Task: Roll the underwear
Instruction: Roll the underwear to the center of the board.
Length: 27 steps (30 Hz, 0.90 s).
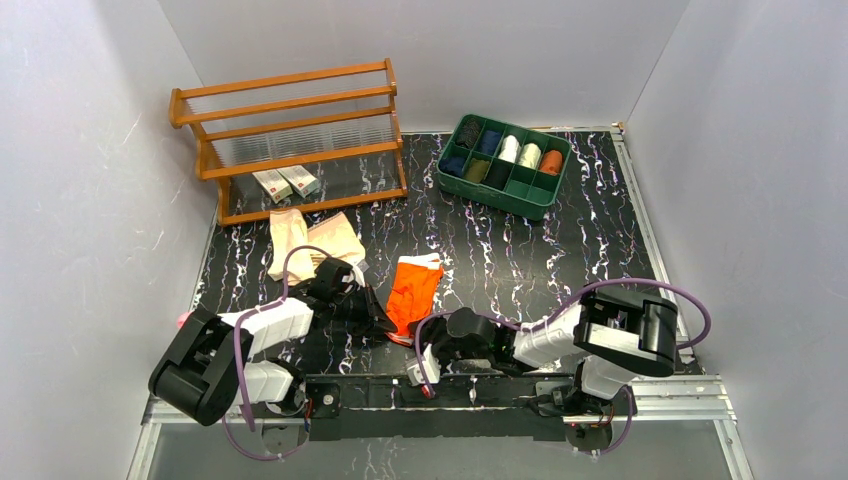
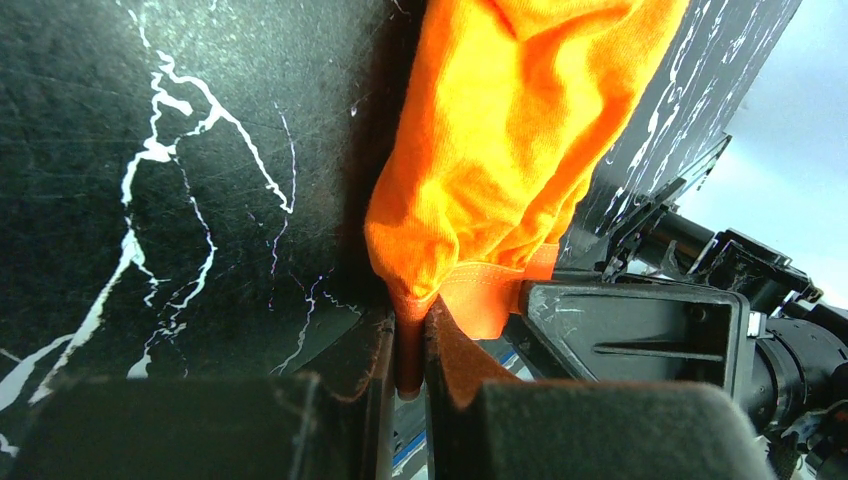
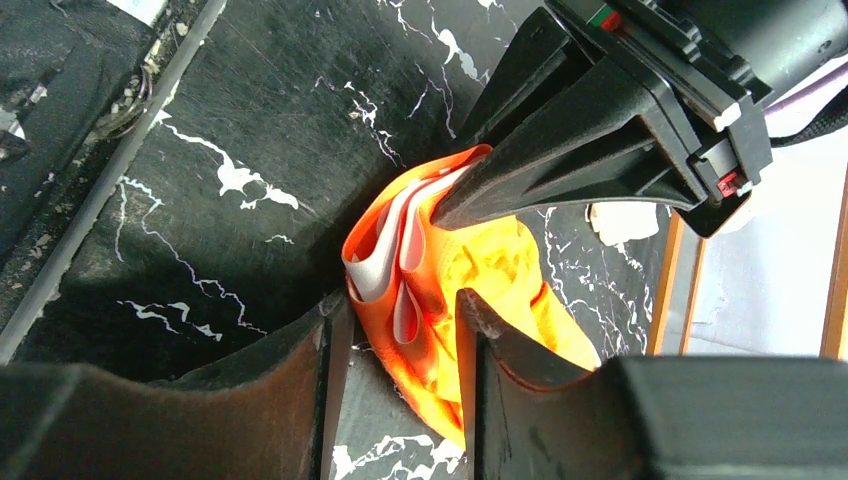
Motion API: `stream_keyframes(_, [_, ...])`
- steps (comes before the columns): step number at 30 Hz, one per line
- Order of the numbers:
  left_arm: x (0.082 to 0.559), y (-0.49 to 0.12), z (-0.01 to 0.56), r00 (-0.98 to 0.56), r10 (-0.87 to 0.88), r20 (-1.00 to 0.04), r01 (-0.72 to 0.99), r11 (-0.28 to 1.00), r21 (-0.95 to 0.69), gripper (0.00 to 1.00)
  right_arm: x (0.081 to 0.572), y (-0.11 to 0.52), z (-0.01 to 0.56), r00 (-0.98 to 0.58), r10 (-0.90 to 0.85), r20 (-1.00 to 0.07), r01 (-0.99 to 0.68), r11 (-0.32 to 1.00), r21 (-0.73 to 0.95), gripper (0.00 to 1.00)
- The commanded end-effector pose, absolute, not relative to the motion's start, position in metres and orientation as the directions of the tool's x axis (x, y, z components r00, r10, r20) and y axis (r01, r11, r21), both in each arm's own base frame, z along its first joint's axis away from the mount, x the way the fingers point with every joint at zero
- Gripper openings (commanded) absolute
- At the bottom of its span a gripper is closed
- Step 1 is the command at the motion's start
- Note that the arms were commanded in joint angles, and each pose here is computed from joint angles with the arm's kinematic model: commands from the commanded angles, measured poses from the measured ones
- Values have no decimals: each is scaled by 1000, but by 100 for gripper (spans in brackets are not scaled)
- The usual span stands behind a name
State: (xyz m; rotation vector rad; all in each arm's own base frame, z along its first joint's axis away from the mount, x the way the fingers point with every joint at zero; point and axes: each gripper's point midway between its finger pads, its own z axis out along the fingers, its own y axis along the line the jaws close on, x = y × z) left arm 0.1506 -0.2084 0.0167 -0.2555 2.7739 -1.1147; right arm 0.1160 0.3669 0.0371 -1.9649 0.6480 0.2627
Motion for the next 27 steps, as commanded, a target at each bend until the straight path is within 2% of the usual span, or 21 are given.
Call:
stream_keyframes(1, [137,-191,-5,-978,-208,-27,-149,780,-608,0,110,376,40,834,-289,-471,-549,-342,-762,47])
stream_keyframes(7, [136,-190,-5,-977,-211,-26,-152,780,-608,0,109,380,38,825,-288,-487,-563,-332,-757,34])
stream_keyframes(10, [137,-189,-6,-975,-220,-30,-158,782,-603,0,115,379,43,811,-304,-499,-576,-274,-770,18])
stream_keyframes(14, [144,-191,3,-965,-251,-72,-150,759,-634,0,114,378,49,745,-320,-585,-658,-207,-724,2])
stream_keyframes(16, [150,-194,11,-952,-289,-102,-150,730,-667,1,112,379,51,703,-320,-636,-704,-181,-687,1])
stream_keyframes(21, [161,-194,29,-912,-374,-168,-149,683,-715,22,104,383,61,600,-273,-752,-796,-116,-594,1])
stream_keyframes(25, [164,-191,35,-897,-395,-196,-142,679,-720,52,97,380,66,540,-213,-814,-841,-89,-534,1])
stream_keyframes(27, [164,-190,37,-894,-400,-203,-139,679,-721,58,95,378,66,510,-199,-837,-860,-82,-504,1])
